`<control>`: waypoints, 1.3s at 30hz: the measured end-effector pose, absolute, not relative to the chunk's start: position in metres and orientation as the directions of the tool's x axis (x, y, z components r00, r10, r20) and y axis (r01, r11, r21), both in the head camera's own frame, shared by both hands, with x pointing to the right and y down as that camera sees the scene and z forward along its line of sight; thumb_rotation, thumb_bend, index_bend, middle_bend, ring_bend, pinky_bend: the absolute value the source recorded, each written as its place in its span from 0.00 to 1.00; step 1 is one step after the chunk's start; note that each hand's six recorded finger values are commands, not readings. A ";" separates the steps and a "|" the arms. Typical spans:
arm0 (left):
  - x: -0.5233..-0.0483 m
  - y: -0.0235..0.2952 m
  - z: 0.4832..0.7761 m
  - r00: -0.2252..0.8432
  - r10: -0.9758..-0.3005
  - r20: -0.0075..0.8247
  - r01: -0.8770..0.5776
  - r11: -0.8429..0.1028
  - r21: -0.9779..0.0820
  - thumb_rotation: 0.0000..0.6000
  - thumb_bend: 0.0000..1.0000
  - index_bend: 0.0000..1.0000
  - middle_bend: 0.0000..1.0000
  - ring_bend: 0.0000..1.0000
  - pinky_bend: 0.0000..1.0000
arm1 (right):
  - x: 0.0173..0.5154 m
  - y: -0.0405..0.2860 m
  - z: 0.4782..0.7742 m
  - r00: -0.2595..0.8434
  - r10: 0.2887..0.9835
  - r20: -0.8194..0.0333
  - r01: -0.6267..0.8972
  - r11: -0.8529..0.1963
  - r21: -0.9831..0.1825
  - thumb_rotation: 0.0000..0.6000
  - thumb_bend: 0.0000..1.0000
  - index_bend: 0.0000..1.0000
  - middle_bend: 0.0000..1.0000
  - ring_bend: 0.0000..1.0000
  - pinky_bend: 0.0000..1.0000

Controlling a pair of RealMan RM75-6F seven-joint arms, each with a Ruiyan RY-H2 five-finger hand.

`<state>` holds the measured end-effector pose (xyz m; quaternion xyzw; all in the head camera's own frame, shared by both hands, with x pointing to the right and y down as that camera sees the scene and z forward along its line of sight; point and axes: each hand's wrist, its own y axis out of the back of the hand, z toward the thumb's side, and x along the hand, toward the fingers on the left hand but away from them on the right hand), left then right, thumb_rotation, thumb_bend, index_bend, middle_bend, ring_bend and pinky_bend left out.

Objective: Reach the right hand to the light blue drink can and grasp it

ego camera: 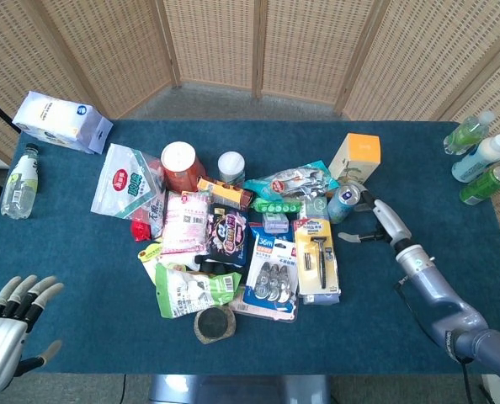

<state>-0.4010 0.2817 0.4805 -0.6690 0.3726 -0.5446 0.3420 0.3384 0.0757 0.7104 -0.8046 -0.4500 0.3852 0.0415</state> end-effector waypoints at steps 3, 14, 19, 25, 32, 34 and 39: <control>-0.404 0.284 0.479 0.121 -0.873 0.473 -0.127 -0.486 -0.865 1.00 0.26 0.16 0.18 0.11 0.00 | 0.339 0.071 0.715 0.271 0.768 -0.580 0.732 -0.556 -0.395 0.94 0.05 0.21 0.44 0.42 0.57; -0.409 0.289 0.478 0.111 -0.875 0.470 -0.139 -0.482 -0.865 1.00 0.26 0.16 0.18 0.11 0.00 | 0.361 0.066 0.720 0.133 0.834 -0.535 0.834 -0.386 -0.395 1.00 0.06 0.72 0.94 1.00 1.00; -0.408 0.288 0.482 0.119 -0.872 0.476 -0.144 -0.489 -0.860 1.00 0.26 0.16 0.18 0.11 0.00 | 0.374 0.074 0.711 0.103 0.848 -0.520 0.859 -0.339 -0.383 1.00 0.06 0.73 0.95 1.00 1.00; -0.408 0.288 0.486 0.126 -0.867 0.482 -0.148 -0.497 -0.855 1.00 0.26 0.16 0.18 0.11 0.00 | 0.382 0.084 0.694 0.101 0.858 -0.503 0.882 -0.311 -0.353 1.00 0.06 0.74 0.95 1.00 1.00; -0.407 0.288 0.491 0.139 -0.862 0.488 -0.157 -0.506 -0.848 1.00 0.26 0.16 0.18 0.11 0.00 | 0.378 0.090 0.659 0.134 0.877 -0.462 0.893 -0.310 -0.328 1.00 0.06 0.74 0.96 1.00 1.00; -0.406 0.289 0.492 0.144 -0.860 0.490 -0.159 -0.509 -0.846 1.00 0.26 0.16 0.18 0.11 0.00 | 0.373 0.091 0.646 0.148 0.883 -0.445 0.897 -0.310 -0.315 1.00 0.06 0.74 0.96 1.00 1.00; -0.405 0.291 0.492 0.160 -0.859 0.486 -0.167 -0.509 -0.844 1.00 0.26 0.16 0.18 0.11 0.00 | 0.357 0.089 0.609 0.188 0.898 -0.398 0.908 -0.313 -0.277 1.00 0.07 0.74 0.97 1.00 1.00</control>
